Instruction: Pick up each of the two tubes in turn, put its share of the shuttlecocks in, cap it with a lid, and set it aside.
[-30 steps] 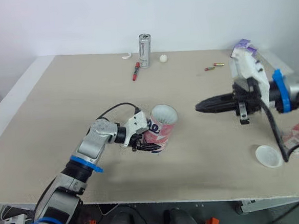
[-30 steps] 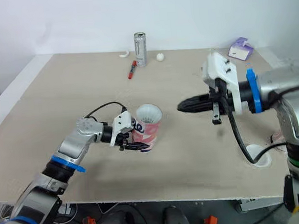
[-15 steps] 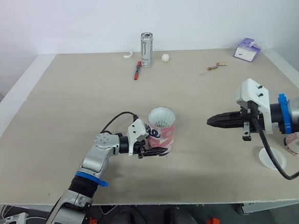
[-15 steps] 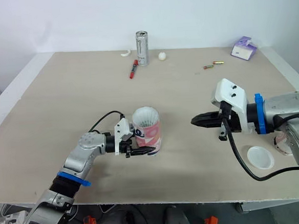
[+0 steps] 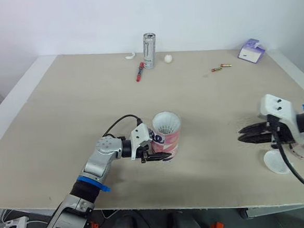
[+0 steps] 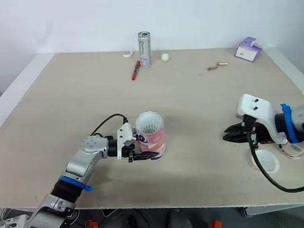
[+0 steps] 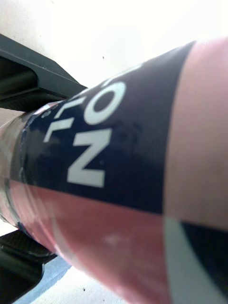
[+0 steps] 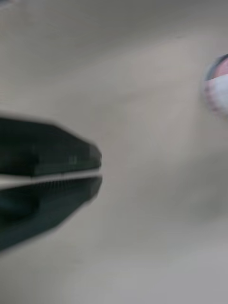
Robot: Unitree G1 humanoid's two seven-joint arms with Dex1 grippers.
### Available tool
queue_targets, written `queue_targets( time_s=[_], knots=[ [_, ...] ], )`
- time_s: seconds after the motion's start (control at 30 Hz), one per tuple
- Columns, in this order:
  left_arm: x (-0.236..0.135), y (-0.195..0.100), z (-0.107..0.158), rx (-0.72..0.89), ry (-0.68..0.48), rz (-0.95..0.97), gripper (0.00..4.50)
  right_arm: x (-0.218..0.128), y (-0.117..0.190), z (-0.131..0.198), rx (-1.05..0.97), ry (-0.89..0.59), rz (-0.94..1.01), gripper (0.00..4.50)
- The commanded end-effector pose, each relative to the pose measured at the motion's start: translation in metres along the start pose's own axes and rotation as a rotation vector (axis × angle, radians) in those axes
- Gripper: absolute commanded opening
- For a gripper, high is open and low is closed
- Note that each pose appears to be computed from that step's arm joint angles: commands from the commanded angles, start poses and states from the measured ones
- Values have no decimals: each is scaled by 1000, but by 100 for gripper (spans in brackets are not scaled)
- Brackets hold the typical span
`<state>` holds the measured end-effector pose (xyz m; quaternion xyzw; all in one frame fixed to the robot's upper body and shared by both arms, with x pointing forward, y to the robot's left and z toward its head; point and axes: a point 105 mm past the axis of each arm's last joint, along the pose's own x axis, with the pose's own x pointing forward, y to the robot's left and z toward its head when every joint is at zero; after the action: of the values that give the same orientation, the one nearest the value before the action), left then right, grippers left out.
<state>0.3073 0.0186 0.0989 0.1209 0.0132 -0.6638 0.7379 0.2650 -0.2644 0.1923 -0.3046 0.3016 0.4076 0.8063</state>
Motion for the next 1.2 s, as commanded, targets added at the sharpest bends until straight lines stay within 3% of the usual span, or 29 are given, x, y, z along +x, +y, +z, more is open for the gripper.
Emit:
queue_targets(
  time_s=[0.03, 0.1, 0.17, 0.23, 0.9, 1.2],
  knots=[
    [5, -20, -26, -78, 72, -89, 266, -13, -4, -1, -26, 29, -17, 248],
    [3, -22, -31, -96, 93, -104, 266, -17, -3, -16, -21, 109, -4, 372],
    [3, -23, -32, -95, 98, -105, 266, -21, 3, -27, 11, 164, 21, 426],
    [2, -22, -31, -92, 95, -103, 266, -23, 8, -33, 59, 181, 32, 441],
    [2, -23, -29, -92, 98, -133, 266, -11, 31, -78, 305, 244, -106, 441],
    [3, -22, -28, -89, 102, -137, 266, -8, 26, -94, 351, 271, -175, 441]
  ],
)
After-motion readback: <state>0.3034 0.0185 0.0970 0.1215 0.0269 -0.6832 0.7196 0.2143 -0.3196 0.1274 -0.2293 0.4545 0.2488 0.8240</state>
